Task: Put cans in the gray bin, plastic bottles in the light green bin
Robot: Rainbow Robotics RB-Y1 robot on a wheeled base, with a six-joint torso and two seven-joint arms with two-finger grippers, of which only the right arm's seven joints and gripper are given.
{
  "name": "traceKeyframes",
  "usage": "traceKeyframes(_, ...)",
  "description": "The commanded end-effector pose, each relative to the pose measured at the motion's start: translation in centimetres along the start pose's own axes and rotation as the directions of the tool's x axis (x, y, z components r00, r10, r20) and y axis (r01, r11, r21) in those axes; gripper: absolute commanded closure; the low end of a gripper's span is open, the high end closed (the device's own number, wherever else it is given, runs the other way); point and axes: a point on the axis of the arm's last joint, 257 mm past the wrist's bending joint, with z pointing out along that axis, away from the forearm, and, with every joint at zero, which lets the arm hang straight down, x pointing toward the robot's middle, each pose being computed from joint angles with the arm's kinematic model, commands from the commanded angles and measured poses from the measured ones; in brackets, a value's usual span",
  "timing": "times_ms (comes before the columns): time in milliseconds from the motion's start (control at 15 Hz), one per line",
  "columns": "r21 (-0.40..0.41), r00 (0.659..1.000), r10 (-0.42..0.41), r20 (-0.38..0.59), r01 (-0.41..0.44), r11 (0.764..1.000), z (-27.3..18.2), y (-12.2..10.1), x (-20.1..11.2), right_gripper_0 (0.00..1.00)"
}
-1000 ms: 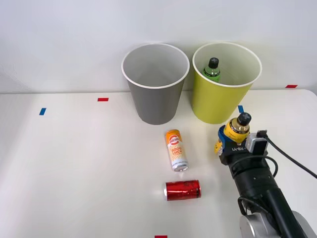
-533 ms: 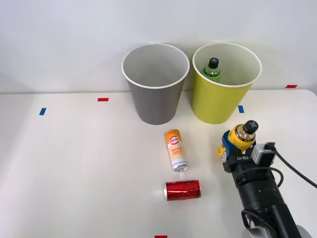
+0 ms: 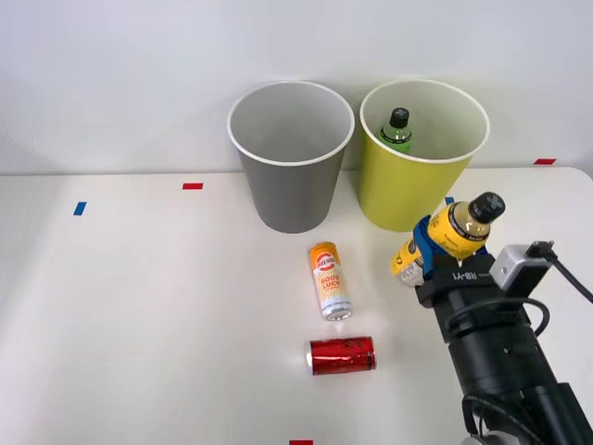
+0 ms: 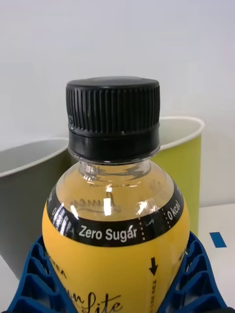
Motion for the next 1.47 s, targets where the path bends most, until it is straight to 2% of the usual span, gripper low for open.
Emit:
traceKeyframes(67, -0.011, 0.997, 0.045, 0.064, -0.045, 0.999, 2.6, 1.2, -3.8, 1.0)
traceKeyframes(333, -0.052, 0.984, 0.097, 0.147, -0.091, 0.995, 5.6, 3.2, -8.7, 1.0)
traceKeyframes(467, -0.07, 0.982, 0.134, 0.133, -0.125, 0.99, 6.3, 4.2, -11.3, 1.0)
traceKeyframes(600, -0.083, 0.979, 0.17, 0.112, -0.162, 0.983, 6.8, 4.2, -12.7, 1.0)
traceKeyframes(733, -0.089, 0.984, 0.152, 0.09, -0.144, 0.986, 8.6, 3.9, -14.0, 1.0)
traceKeyframes(1067, -0.054, 0.996, 0.084, 0.036, -0.082, 0.995, 11.5, 2.4, -15.6, 1.0)
traceKeyframes(1467, -0.007, 0.998, 0.054, 0.016, -0.054, 0.998, 15.7, -0.8, -13.8, 1.0)
